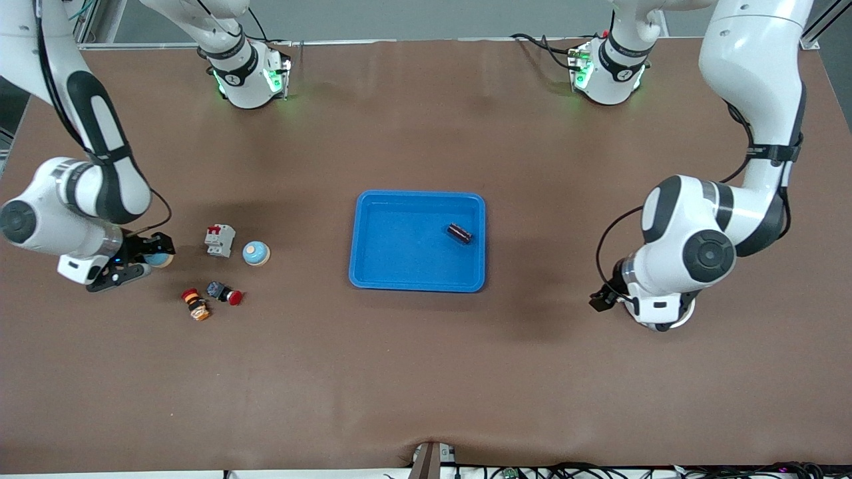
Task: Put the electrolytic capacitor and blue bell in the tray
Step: 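Grasp another capacitor with the left gripper while the right gripper lifts the bell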
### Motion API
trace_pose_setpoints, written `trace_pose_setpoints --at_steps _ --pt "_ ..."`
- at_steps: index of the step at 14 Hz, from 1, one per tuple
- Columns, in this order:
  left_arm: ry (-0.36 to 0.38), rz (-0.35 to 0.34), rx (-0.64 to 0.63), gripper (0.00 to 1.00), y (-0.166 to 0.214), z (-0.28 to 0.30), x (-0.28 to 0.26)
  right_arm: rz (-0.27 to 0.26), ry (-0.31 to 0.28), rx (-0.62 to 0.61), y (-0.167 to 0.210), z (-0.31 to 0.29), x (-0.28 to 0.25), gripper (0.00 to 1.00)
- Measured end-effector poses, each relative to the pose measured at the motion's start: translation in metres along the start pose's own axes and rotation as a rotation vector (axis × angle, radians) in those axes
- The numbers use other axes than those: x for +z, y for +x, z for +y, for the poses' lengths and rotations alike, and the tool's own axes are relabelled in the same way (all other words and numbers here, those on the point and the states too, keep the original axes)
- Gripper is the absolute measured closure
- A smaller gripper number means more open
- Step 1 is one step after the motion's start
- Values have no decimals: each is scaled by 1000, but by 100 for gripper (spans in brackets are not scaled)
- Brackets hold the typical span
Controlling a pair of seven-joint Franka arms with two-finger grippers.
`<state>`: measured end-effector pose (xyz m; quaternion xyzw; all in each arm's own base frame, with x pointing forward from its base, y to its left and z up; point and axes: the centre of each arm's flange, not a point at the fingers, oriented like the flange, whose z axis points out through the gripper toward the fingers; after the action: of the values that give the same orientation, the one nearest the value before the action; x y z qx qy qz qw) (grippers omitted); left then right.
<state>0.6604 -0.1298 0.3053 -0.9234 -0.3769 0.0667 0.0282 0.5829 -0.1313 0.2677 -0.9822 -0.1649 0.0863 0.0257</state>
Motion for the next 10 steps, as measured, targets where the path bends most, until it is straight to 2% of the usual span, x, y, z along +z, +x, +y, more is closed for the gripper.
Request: trace_pose_setpoints --at_steps 3,5,6,10 --pt "49 -2 41 4 29 -20 27 -9 -1 73 21 -38 -69 33" --pt "84 -2 68 21 47 -33 45 -18 -8 151 31 -86 -96 33" --pt "102 6 85 25 56 -40 52 -22 -15 193 37 -115 -106 33" --pt "112 2 149 26 95 -73 64 -24 -53 346 55 -237 -125 33"
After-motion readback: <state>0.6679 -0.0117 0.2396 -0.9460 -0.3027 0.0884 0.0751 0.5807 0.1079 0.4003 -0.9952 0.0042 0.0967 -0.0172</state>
